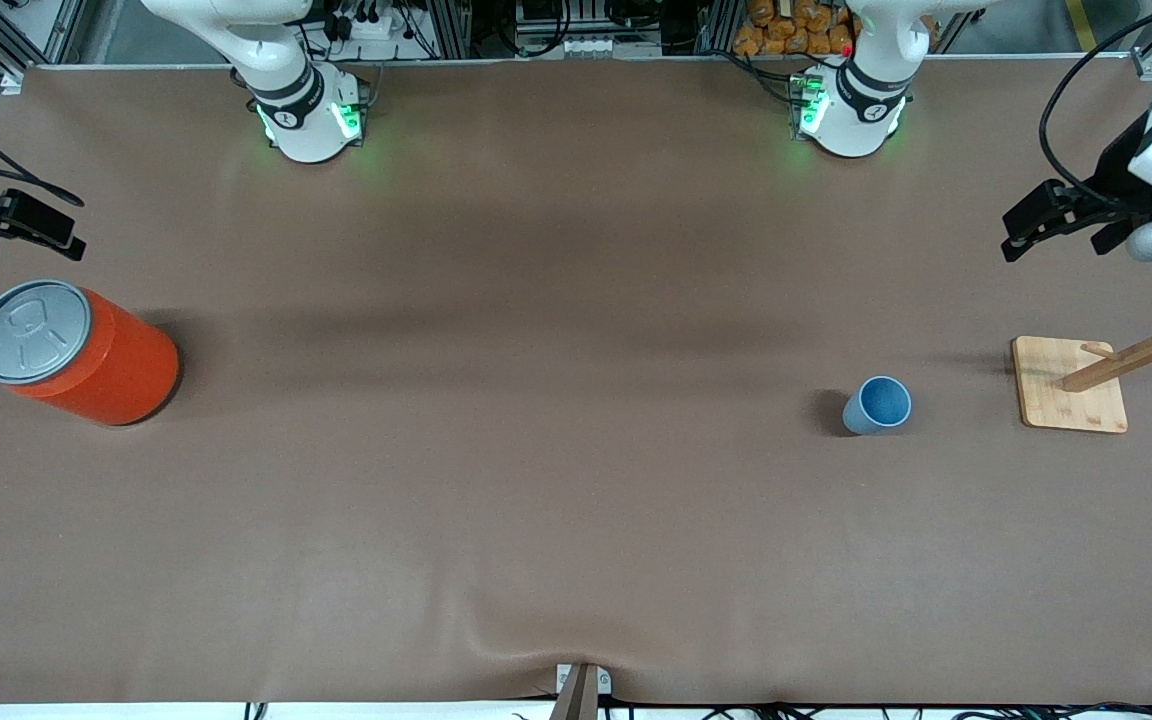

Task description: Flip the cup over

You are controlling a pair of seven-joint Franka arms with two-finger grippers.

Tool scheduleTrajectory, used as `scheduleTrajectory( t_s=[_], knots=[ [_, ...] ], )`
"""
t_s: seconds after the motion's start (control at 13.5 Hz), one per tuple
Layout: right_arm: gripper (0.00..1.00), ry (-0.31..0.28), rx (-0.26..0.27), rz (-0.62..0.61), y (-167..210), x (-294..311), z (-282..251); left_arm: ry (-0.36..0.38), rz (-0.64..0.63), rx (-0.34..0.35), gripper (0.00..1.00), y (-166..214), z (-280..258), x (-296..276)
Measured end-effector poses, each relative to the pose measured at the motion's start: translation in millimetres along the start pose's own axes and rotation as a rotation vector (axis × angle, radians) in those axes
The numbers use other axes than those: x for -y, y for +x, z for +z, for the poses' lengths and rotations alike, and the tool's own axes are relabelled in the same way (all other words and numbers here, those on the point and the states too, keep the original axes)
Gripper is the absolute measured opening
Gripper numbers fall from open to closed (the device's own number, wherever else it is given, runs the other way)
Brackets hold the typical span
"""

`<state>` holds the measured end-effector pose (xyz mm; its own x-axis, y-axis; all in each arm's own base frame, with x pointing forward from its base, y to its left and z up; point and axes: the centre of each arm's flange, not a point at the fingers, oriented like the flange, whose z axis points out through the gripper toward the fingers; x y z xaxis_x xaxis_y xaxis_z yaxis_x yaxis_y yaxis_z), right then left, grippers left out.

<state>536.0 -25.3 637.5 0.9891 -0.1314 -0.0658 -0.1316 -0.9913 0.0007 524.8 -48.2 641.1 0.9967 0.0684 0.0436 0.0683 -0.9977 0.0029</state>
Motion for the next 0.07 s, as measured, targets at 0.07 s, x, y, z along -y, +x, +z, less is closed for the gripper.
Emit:
scheduleTrajectory(
  t_s=[0.07],
  knots=[
    [1.00, 0.000, 0.000, 0.000, 0.0, 0.0, 0.0, 0.000, 0.000, 0.005, 1.00, -0.7, -5.5, 3.6]
  ],
)
